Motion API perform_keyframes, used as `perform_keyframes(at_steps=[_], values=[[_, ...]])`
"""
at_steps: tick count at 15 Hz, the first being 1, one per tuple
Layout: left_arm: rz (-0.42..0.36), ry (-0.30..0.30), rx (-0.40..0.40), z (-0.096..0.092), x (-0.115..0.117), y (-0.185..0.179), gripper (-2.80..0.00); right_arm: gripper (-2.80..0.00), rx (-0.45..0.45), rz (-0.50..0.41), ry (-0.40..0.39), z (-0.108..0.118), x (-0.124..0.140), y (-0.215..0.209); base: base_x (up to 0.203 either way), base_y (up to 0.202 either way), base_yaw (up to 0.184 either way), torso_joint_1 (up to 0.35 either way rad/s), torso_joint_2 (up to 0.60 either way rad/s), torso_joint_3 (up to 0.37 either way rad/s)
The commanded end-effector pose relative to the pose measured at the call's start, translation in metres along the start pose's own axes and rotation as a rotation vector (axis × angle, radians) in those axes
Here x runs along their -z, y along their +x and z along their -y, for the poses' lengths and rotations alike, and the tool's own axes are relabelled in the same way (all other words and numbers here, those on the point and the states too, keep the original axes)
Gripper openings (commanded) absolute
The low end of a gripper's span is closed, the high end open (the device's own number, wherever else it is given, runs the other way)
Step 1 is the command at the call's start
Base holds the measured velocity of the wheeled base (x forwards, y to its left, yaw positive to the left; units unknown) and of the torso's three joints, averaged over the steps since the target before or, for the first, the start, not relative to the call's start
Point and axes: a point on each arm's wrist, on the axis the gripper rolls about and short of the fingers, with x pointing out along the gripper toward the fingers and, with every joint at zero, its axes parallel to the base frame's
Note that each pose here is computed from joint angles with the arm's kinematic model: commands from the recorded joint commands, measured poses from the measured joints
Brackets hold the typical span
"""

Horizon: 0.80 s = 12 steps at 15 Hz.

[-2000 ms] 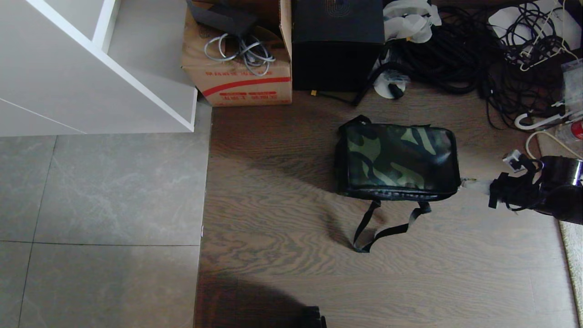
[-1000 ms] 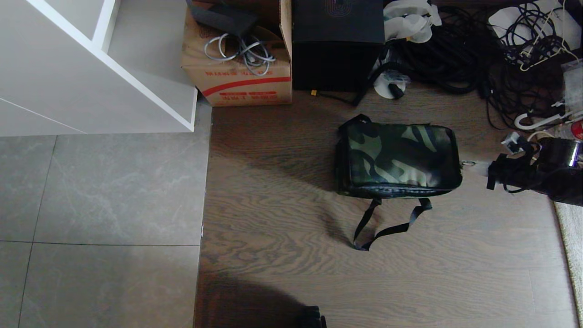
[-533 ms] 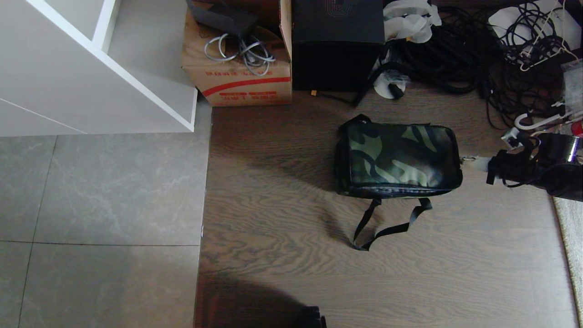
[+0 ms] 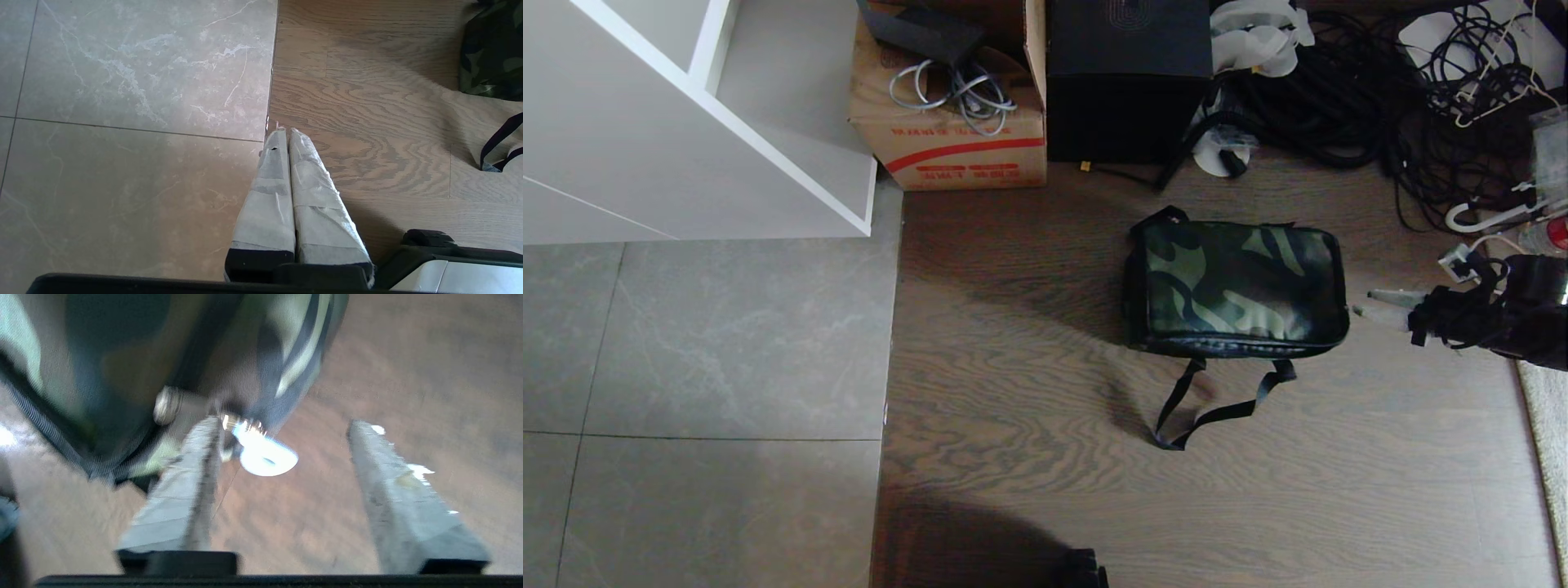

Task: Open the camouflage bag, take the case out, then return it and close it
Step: Open the top of the storage box

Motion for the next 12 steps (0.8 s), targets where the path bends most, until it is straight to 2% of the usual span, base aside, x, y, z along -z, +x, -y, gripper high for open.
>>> perform_keyframes(at_steps=[1,3,4,5,8,10,11,12], values=[[-0.007,-0.001,0.000,0.000,0.002,0.001,-2.80,0.00,0.017,-0.027,0.036,-0.006,0.005,-0.020,0.000,0.000,0.000,0.000,0.00,0.000],[-0.008,-0.001,0.000,0.000,0.003,0.001,-2.80,0.00,-0.002,-0.079,0.160,-0.017,0.004,-0.032,0.000,0.000,0.000,0.000,0.00,0.000],[-0.008,-0.001,-0.001,0.000,0.003,0.001,-2.80,0.00,-0.015,-0.110,0.252,-0.025,0.000,-0.038,0.000,0.000,0.000,0.000,0.00,0.000],[-0.008,-0.001,-0.001,0.000,0.002,0.001,-2.80,0.00,-0.024,-0.143,0.375,-0.033,-0.007,-0.043,0.000,0.000,0.000,0.000,0.00,0.000],[-0.007,-0.001,-0.001,0.000,0.002,0.001,-2.80,0.00,-0.011,-0.201,0.818,-0.051,-0.039,-0.057,0.000,0.000,0.000,0.000,0.00,0.000],[-0.008,-0.001,-0.001,0.000,0.003,0.001,-2.80,0.00,0.041,-0.204,1.075,-0.054,-0.060,-0.059,0.000,0.000,0.000,0.000,0.00,0.000],[-0.007,-0.001,0.000,0.000,0.002,0.001,-2.80,0.00,0.100,-0.205,1.181,-0.052,-0.071,-0.055,0.000,0.000,0.000,0.000,0.00,0.000],[-0.007,-0.001,-0.001,0.000,0.002,0.001,-2.80,0.00,0.182,-0.204,1.237,-0.050,-0.082,-0.050,0.000,0.000,0.000,0.000,0.00,0.000]])
